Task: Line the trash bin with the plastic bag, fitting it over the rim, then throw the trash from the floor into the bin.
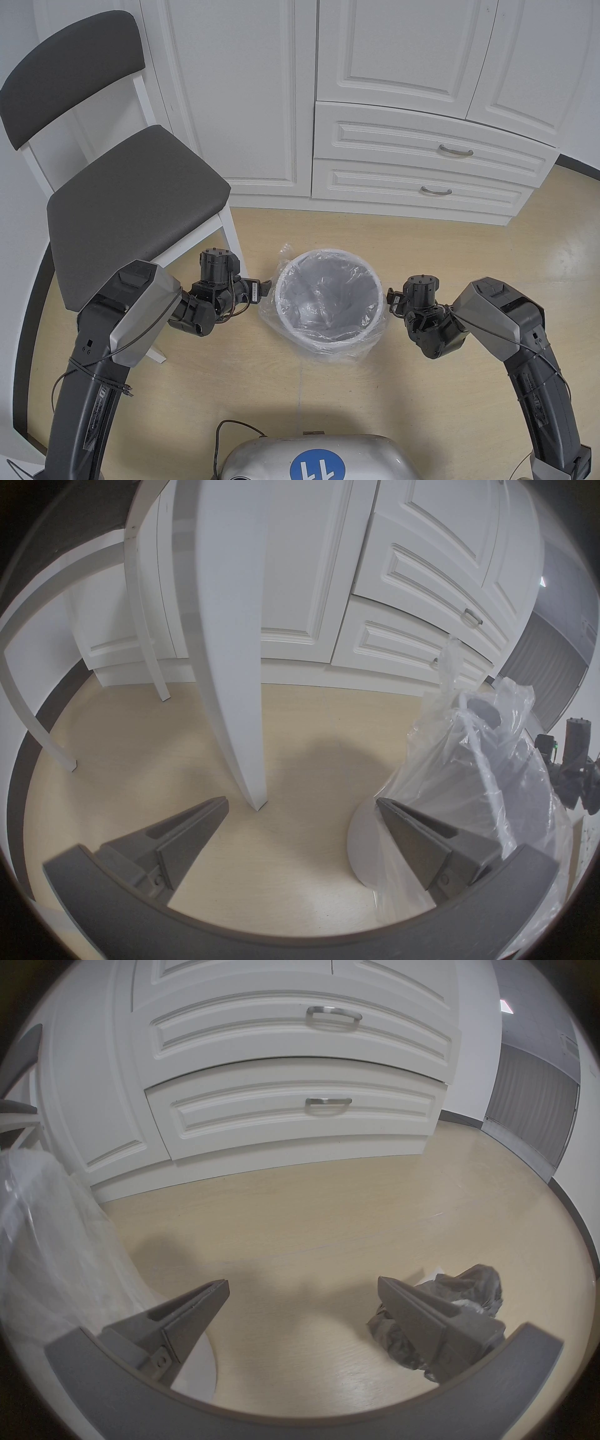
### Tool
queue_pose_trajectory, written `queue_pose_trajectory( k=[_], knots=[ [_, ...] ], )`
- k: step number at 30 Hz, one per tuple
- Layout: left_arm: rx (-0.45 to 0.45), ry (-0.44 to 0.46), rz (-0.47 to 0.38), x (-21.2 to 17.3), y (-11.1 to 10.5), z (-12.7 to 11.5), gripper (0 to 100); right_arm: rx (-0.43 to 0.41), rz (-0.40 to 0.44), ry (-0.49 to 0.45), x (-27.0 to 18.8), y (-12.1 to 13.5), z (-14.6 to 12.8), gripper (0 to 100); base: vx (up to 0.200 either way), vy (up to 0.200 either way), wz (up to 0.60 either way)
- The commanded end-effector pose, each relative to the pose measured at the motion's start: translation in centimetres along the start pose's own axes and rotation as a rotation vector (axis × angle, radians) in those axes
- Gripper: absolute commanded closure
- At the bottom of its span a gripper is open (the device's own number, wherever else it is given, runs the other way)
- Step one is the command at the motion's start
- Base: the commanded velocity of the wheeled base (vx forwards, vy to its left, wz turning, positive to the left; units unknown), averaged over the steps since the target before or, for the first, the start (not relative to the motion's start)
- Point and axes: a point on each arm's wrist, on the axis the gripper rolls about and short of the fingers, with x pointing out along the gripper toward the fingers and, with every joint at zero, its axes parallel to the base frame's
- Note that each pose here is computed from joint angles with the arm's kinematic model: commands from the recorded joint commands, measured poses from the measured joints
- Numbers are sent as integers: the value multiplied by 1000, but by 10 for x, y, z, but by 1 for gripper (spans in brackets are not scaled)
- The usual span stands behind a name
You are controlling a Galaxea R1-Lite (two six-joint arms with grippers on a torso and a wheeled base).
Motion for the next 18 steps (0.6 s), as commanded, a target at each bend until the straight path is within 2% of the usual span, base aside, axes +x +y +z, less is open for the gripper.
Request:
queue_pose_trajectory(
  k=[1, 8, 18],
  knots=[
    [-2, -30, -4, -8, -2, 14, 0, 2, 2, -27, -21, -2, 42, 0, 0, 0, 0],
    [-3, -48, -11, -13, -6, 22, 0, 6, 16, -44, -36, 1, 61, 0, 0, 0, 0],
    [-2, -98, -18, -13, -8, 27, 0, -15, 52, -3, -40, 15, 37, 0, 0, 0, 0]
  ],
)
